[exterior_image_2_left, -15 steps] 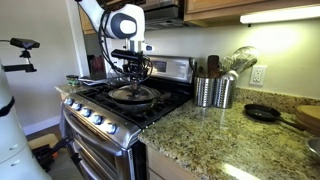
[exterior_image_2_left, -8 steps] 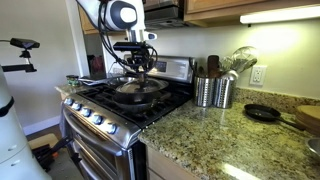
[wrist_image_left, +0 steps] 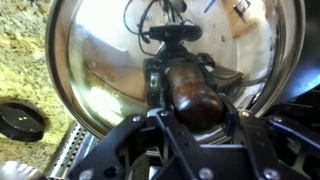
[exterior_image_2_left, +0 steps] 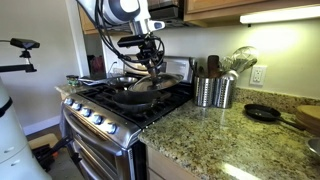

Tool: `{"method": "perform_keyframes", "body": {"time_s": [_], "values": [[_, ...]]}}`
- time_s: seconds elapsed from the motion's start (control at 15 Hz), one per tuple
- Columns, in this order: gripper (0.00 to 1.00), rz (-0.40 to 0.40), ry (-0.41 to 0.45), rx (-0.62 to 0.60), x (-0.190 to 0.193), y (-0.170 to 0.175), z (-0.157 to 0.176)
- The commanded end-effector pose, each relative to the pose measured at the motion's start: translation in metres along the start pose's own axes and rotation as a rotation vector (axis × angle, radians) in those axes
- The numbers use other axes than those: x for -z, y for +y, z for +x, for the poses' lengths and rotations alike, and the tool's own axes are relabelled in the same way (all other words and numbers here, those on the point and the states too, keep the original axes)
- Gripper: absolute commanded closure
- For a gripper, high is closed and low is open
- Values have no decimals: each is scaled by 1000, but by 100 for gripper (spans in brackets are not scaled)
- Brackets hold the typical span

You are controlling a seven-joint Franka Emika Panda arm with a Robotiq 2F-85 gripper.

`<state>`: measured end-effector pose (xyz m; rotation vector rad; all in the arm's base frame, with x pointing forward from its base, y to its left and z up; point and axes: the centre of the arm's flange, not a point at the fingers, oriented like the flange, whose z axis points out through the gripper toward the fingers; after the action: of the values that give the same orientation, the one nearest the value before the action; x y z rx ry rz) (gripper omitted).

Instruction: Take the lid off the wok and put it on the counter

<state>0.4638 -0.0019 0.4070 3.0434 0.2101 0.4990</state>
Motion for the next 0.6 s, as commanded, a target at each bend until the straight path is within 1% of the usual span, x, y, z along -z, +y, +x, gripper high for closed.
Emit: {"method": "perform_keyframes", "body": {"time_s": [0.0, 0.33, 0.53], "values": [[80, -46, 54, -119, 17, 51, -20], [80, -87, 64, -284, 18, 142, -38], [80, -109, 73, -363, 10, 190, -50]]}}
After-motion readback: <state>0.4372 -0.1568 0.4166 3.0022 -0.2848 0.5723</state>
